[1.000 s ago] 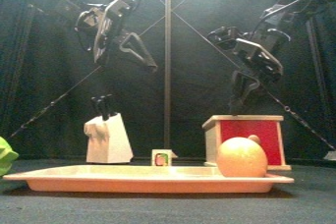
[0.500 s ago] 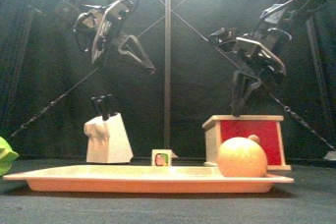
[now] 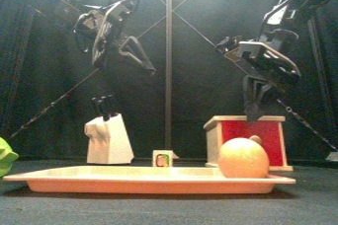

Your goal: Grab drawer handle

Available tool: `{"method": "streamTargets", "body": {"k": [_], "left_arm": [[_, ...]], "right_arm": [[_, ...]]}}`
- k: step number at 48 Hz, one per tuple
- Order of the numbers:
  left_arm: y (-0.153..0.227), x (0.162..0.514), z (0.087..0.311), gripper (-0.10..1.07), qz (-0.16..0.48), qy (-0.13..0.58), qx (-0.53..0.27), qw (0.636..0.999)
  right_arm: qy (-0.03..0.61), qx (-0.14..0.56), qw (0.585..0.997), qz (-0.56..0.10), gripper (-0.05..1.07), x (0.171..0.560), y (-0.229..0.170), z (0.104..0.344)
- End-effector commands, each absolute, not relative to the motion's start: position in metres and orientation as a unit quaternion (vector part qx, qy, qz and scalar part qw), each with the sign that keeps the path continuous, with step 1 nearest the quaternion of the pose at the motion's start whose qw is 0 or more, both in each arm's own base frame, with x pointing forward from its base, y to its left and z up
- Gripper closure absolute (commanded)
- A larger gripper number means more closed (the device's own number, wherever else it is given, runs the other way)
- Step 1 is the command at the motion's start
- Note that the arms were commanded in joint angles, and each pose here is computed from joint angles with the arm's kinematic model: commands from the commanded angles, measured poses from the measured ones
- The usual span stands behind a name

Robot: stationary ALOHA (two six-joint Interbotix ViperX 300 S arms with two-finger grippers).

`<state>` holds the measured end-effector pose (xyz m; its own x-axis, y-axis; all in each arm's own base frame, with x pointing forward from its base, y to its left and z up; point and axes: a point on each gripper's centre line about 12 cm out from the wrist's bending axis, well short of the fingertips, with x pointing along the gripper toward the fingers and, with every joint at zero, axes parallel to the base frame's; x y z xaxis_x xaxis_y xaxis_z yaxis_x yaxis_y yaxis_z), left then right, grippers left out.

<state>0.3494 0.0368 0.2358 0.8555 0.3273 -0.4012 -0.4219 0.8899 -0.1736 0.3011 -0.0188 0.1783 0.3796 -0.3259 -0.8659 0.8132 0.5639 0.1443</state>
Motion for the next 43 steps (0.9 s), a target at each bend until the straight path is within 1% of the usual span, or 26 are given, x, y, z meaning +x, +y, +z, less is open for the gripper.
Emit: {"method": "streamTargets", "body": {"k": [1, 12, 19, 24, 26, 31, 38, 43], "left_arm": [[0.054, 0.355, 0.256, 0.68, 0.218, 0.153, -0.136, 0.954], [0.079, 0.362, 0.272, 0.68, 0.246, 0.129, -0.141, 0.950], [0.094, 0.371, 0.278, 0.68, 0.260, 0.119, -0.143, 0.947], [0.105, 0.384, 0.277, 0.68, 0.267, 0.121, -0.145, 0.945], [0.109, 0.389, 0.278, 0.68, 0.269, 0.119, -0.145, 0.945], [0.121, 0.405, 0.272, 0.68, 0.265, 0.129, -0.148, 0.944], [0.141, 0.425, 0.265, 0.68, 0.263, 0.137, -0.160, 0.942], [0.156, 0.436, 0.260, 0.68, 0.263, 0.141, -0.167, 0.940]], "right_arm": [[0.403, 0.310, 0.773, -0.380, 0.77, 0.307, -0.022, 0.188], [0.364, 0.323, 0.731, -0.478, 0.77, 0.296, -0.035, 0.195], [0.352, 0.326, 0.729, -0.488, 0.76, 0.295, -0.034, 0.196], [0.345, 0.324, 0.731, -0.492, 0.73, 0.296, -0.035, 0.196], [0.341, 0.325, 0.730, -0.495, 0.70, 0.296, -0.036, 0.195], [0.337, 0.329, 0.722, -0.507, 0.59, 0.295, -0.037, 0.191], [0.335, 0.330, 0.706, -0.530, 0.39, 0.292, -0.036, 0.185], [0.336, 0.328, 0.699, -0.539, 0.26, 0.291, -0.035, 0.181]]}}
